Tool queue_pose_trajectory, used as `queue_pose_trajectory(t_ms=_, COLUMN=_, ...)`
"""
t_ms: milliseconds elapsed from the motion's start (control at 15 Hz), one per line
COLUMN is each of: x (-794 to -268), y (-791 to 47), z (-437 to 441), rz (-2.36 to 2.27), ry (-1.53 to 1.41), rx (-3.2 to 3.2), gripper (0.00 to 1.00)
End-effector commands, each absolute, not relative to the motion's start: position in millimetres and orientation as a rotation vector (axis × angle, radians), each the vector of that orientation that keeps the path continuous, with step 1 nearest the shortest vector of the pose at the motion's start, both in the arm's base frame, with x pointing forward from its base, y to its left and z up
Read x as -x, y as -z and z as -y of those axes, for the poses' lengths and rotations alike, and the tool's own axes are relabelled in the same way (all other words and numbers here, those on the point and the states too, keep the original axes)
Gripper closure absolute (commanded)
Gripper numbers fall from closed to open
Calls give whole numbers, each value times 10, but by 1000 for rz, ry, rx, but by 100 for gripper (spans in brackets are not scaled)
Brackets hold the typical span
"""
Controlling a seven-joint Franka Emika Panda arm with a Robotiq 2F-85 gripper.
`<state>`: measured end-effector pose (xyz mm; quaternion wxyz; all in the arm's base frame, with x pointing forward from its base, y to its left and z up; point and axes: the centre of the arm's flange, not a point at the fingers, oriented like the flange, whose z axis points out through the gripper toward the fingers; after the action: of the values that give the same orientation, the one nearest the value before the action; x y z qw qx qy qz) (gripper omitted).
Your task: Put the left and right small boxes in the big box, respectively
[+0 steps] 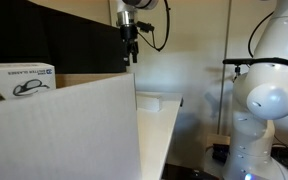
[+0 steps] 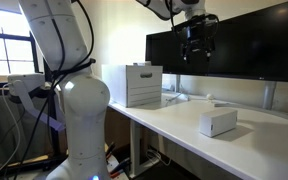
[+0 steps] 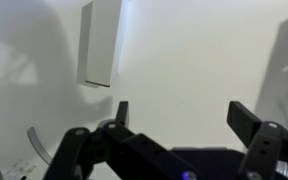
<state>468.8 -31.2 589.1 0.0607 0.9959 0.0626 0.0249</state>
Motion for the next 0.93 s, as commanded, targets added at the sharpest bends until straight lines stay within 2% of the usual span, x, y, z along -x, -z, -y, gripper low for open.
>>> queue_pose_trajectory(t_ms=0, x=-4598, y=-5739, z=469, rz=-117, ry=-91, rx=-3005, gripper=0)
queue_pose_trajectory(t_ms=867, x=-4351, y=-5445, z=1480, rz=237, ry=-9, rx=-3022, gripper=0)
